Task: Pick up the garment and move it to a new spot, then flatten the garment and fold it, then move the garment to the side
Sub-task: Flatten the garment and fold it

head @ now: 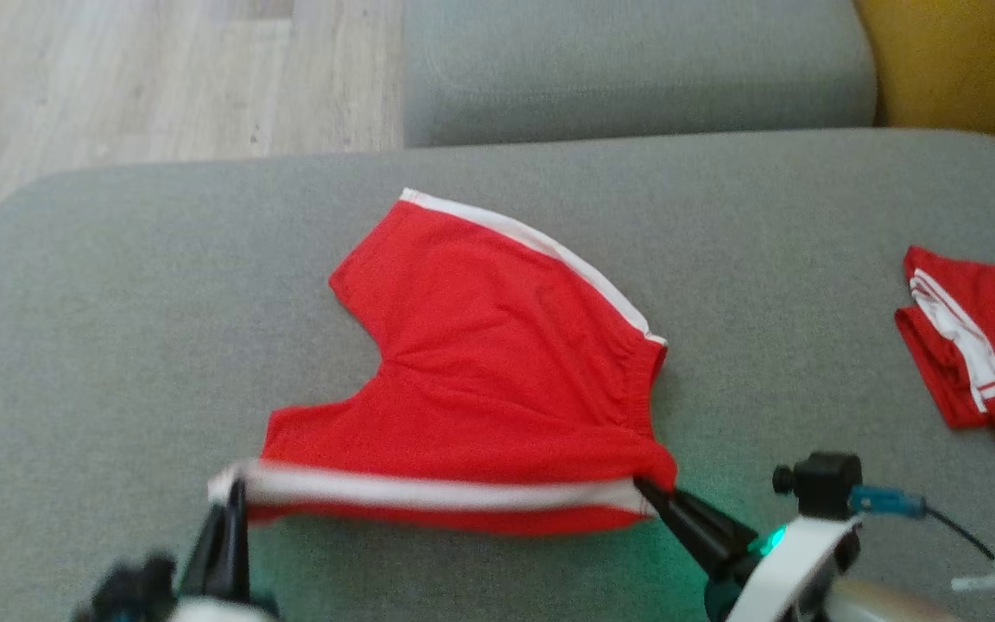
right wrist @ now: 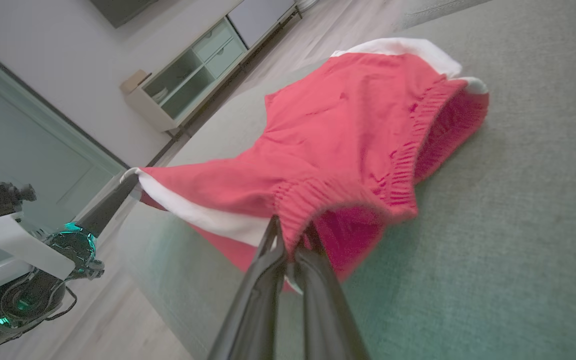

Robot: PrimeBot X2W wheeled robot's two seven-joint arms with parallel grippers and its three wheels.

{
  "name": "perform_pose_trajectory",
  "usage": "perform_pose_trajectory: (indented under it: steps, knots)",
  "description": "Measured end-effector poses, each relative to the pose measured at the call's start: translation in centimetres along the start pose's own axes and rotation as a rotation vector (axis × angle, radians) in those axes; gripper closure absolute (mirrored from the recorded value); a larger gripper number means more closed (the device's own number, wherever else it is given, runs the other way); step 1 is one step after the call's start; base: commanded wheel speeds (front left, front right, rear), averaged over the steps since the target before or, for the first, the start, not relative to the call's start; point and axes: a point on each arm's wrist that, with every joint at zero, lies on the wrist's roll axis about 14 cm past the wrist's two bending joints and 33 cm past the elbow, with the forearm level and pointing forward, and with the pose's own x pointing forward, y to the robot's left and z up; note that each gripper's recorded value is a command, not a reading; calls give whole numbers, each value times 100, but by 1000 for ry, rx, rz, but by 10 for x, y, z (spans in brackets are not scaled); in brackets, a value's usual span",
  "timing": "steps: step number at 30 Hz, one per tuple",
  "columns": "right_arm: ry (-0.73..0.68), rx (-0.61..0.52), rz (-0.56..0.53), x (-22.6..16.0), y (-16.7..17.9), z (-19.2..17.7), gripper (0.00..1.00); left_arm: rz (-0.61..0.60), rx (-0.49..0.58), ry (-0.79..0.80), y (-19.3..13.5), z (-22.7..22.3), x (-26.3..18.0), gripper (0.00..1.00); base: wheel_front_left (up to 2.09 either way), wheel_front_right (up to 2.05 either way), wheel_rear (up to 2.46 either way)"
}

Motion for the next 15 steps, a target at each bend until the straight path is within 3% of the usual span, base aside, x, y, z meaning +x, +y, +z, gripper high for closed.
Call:
perform_pose_trajectory:
  steps: [3,9,15]
  knots:
    - [-25,58,-15,10,-7,11,100,-98,88,-61,-15,33,39,100,0,0,0]
    - [-145,137,-29,45,-32,70,100,-258,268,-117,-48,96,132,100,0,0,0]
    - [-153,200,-49,69,-58,82,100,-358,407,-9,-72,94,198,100,0,0,0]
